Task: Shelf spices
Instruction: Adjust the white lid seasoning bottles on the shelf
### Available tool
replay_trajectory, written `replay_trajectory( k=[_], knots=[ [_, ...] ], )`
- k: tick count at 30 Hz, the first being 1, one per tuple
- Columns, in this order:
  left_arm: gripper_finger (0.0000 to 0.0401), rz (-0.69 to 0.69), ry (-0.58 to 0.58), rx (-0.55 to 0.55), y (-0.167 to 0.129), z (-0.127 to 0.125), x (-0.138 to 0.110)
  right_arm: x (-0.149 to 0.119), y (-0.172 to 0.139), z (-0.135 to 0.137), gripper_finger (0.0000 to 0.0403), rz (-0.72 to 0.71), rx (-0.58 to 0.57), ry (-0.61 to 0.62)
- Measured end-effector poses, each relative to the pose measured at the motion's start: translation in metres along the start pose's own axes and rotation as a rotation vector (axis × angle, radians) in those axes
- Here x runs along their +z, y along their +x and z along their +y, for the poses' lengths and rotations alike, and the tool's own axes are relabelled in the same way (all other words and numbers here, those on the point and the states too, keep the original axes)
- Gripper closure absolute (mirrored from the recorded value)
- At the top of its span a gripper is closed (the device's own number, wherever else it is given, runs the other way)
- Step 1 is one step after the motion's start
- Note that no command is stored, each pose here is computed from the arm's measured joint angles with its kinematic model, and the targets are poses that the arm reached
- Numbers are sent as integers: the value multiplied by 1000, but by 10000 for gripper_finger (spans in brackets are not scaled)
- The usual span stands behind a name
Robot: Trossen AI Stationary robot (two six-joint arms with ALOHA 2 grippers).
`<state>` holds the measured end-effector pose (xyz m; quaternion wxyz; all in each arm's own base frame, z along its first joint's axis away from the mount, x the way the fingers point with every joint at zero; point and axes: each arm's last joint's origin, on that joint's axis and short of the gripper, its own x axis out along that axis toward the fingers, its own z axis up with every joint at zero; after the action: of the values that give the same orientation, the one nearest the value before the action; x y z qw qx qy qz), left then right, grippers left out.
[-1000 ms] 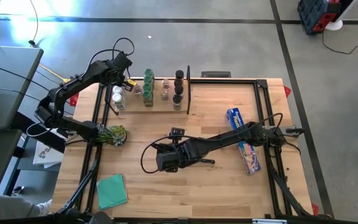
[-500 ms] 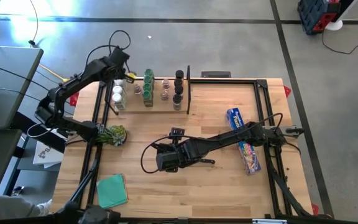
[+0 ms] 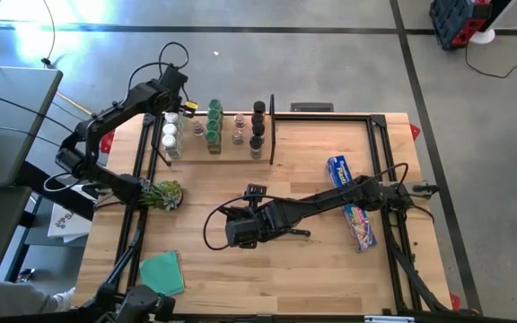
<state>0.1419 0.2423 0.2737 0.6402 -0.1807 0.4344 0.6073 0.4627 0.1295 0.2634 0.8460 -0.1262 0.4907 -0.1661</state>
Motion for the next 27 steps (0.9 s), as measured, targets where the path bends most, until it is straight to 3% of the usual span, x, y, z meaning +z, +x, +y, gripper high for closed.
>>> replay_trajectory(
  k=[27],
  knots=[
    [401,72,7,12,-1,-2,-8,0,0,0,77,0,0,0]
  ],
)
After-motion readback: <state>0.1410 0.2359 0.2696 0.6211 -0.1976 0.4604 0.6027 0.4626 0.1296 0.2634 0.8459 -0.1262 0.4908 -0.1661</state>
